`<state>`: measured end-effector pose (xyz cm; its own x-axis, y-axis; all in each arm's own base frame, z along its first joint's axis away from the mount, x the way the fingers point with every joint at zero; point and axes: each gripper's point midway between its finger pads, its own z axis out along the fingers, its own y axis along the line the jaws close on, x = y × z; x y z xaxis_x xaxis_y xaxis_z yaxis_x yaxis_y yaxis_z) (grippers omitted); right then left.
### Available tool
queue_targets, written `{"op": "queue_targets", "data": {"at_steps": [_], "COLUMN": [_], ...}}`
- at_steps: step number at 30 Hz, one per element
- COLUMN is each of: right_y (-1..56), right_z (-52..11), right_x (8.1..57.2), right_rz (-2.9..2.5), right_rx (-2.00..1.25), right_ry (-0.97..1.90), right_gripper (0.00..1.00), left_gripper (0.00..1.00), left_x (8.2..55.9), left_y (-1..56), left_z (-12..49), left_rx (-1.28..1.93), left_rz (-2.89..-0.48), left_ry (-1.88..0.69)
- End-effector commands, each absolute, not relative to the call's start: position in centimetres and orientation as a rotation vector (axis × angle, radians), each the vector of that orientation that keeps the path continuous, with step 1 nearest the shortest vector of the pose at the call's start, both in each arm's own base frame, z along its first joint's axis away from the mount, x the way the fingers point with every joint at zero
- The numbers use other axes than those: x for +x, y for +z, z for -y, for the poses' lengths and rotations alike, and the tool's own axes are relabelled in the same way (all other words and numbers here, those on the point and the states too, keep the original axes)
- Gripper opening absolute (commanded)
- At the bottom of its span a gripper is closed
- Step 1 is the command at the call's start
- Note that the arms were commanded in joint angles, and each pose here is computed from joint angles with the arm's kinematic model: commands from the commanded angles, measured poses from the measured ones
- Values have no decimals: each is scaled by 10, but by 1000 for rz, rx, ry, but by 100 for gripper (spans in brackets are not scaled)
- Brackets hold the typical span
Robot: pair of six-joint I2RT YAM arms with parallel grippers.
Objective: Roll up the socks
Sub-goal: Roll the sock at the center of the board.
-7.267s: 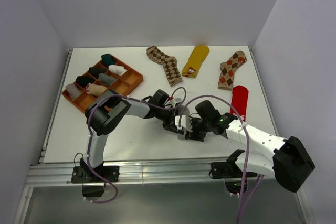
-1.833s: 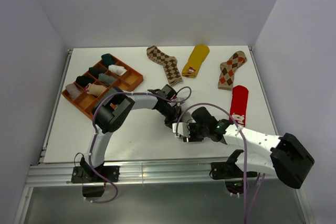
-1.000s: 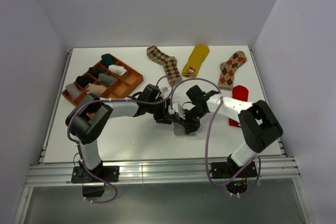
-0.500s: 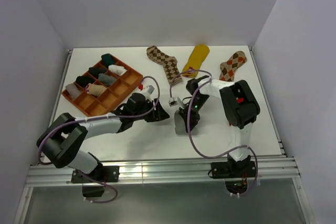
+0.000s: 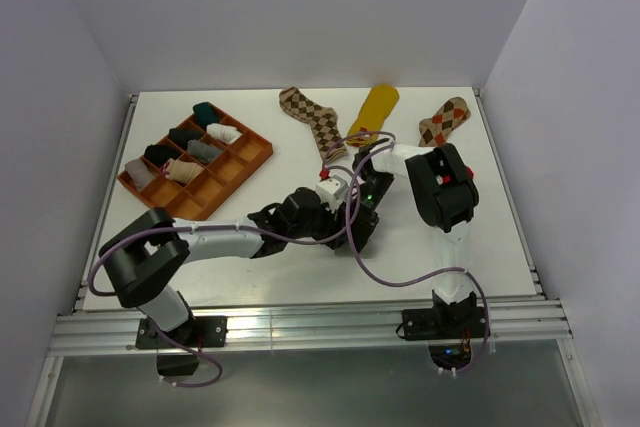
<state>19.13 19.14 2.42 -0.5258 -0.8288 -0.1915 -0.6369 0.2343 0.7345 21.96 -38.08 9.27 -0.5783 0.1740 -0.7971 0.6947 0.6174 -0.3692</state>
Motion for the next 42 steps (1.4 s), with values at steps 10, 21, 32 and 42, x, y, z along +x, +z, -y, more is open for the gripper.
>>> {"op": "queue_targets", "data": {"at_steps": [10, 21, 32, 42], "right_y": [3, -6, 29, 62], "right_z": [-178, -173, -174, -153], "right_x": [209, 222, 241, 242], "right_rz": [2284, 2402, 2591, 2710], "right_rx": [1370, 1407, 1510, 1507], "right_ry": [-1055, -957, -952, -1066], "right_gripper": [18, 27, 53, 55], "left_gripper": [59, 15, 1, 0], "left_x": [211, 183, 163, 162], "left_y": [66, 36, -2, -6], "left_z": [401, 403, 389, 383], "left_rx": [866, 884, 661, 592], "left_rz": [-2087, -2230, -2546, -2619], "left_ry": [-912, -1040, -1039, -1161]}}
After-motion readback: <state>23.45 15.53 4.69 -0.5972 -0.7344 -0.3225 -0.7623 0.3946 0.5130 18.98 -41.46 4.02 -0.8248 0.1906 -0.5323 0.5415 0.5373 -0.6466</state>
